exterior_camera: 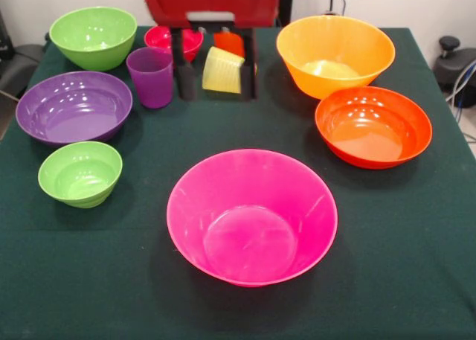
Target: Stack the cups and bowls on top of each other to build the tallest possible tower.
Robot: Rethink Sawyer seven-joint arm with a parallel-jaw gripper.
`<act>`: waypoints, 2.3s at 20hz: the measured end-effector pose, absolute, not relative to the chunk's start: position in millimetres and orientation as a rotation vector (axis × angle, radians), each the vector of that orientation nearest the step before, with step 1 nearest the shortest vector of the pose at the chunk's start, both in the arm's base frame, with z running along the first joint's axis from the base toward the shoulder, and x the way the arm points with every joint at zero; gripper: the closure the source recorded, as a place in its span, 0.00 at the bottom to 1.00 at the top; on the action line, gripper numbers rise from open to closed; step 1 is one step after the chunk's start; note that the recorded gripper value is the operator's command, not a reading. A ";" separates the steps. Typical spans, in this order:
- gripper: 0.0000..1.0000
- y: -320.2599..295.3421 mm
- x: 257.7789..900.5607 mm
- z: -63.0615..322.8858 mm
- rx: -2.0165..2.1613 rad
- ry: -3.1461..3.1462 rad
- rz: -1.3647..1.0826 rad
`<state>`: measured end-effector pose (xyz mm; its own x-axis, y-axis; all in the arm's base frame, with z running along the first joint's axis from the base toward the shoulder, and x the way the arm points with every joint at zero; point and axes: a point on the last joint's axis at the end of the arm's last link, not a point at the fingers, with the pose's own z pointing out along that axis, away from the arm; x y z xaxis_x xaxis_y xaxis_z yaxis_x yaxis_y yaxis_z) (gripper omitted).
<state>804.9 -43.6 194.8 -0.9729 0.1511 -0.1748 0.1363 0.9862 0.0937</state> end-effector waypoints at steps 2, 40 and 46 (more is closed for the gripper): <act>0.00 -31.9 802.2 186.6 0.193 2.959 0.129; 0.00 -43.2 756.2 160.2 0.185 3.011 0.139; 0.00 -42.3 754.8 160.7 0.179 3.012 0.135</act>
<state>754.8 -42.3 160.7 -0.9856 0.1232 -0.1156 0.1124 0.9890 0.0960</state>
